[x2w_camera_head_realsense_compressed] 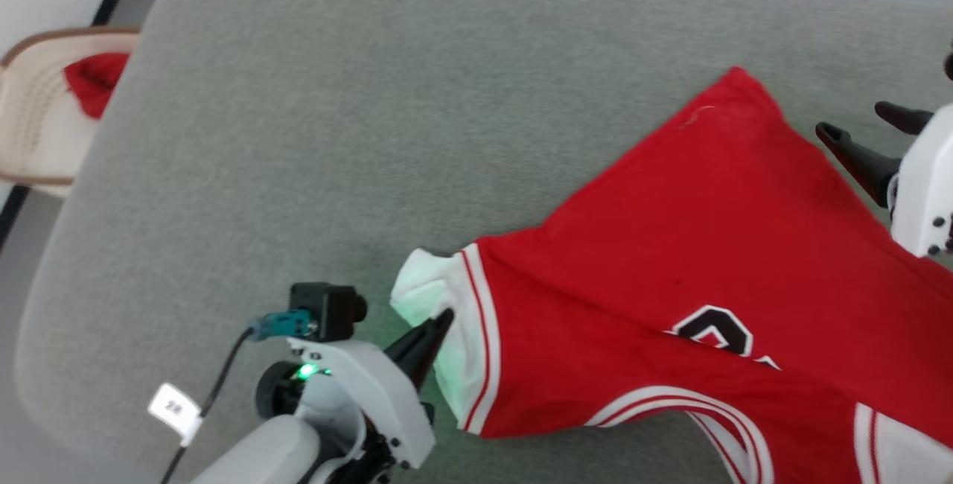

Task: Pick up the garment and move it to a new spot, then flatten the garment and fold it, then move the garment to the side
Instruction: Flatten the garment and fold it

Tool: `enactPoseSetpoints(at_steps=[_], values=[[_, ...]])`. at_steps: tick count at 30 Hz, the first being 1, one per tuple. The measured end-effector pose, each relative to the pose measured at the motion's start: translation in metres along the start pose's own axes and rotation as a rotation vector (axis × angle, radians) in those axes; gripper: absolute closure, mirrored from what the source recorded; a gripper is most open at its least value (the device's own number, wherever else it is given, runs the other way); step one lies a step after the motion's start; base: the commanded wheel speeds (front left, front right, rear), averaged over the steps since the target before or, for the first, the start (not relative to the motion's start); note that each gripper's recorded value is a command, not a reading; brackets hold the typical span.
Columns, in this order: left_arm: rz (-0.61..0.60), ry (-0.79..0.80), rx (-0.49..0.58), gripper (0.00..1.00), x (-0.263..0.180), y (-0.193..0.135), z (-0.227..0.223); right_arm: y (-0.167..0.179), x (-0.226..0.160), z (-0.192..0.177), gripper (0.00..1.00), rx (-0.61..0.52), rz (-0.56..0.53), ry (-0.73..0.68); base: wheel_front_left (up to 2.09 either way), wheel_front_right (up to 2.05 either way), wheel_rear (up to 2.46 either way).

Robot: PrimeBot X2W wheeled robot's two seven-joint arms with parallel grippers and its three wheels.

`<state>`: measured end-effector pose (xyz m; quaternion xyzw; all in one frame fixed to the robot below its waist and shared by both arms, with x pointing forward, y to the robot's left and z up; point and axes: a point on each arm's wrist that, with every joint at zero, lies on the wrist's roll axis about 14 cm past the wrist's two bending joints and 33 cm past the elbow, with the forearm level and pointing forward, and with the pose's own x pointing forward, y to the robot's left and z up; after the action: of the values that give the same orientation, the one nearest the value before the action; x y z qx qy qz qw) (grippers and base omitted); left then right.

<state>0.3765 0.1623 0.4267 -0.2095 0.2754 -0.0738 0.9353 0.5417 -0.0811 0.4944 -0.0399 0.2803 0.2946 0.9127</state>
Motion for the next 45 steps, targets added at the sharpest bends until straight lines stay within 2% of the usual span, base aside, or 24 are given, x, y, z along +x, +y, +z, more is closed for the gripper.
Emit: enactPoseSetpoints(at_steps=[9,14,25,26,27,35,39,45], values=[[0.01,-0.007,-0.021,1.0,0.0,0.005,-0.004,0.014,0.065,-0.004,0.0,-0.086,0.068,0.173,0.0,0.0,0.0],[0.038,-0.007,-0.04,1.0,-0.001,0.015,-0.009,0.021,0.094,-0.019,0.0,-0.117,0.091,0.29,0.0,0.0,0.0],[0.094,0.008,-0.074,1.0,-0.001,0.036,-0.02,0.018,0.13,-0.051,0.0,-0.14,0.089,0.494,0.0,0.0,0.0],[0.097,0.009,-0.076,1.0,-0.001,0.037,-0.021,0.017,0.131,-0.053,0.75,-0.128,0.088,0.512,0.0,0.0,0.0],[0.101,0.01,-0.078,1.0,-0.001,0.038,-0.022,0.017,0.132,-0.054,1.0,-0.114,0.089,0.53,0.0,0.0,0.0],[0.104,0.012,-0.082,1.0,0.001,0.041,-0.024,0.002,0.129,-0.056,1.0,-0.061,0.042,0.607,0.0,0.0,0.0],[0.092,0.014,-0.084,1.0,0.002,0.04,-0.023,0.003,0.128,-0.053,1.0,-0.049,0.038,0.583,0.0,0.0,0.0],[0.057,0.031,-0.032,1.0,0.004,0.038,-0.004,0.005,0.119,-0.041,1.0,-0.025,0.039,0.538,0.0,0.0,0.0]])
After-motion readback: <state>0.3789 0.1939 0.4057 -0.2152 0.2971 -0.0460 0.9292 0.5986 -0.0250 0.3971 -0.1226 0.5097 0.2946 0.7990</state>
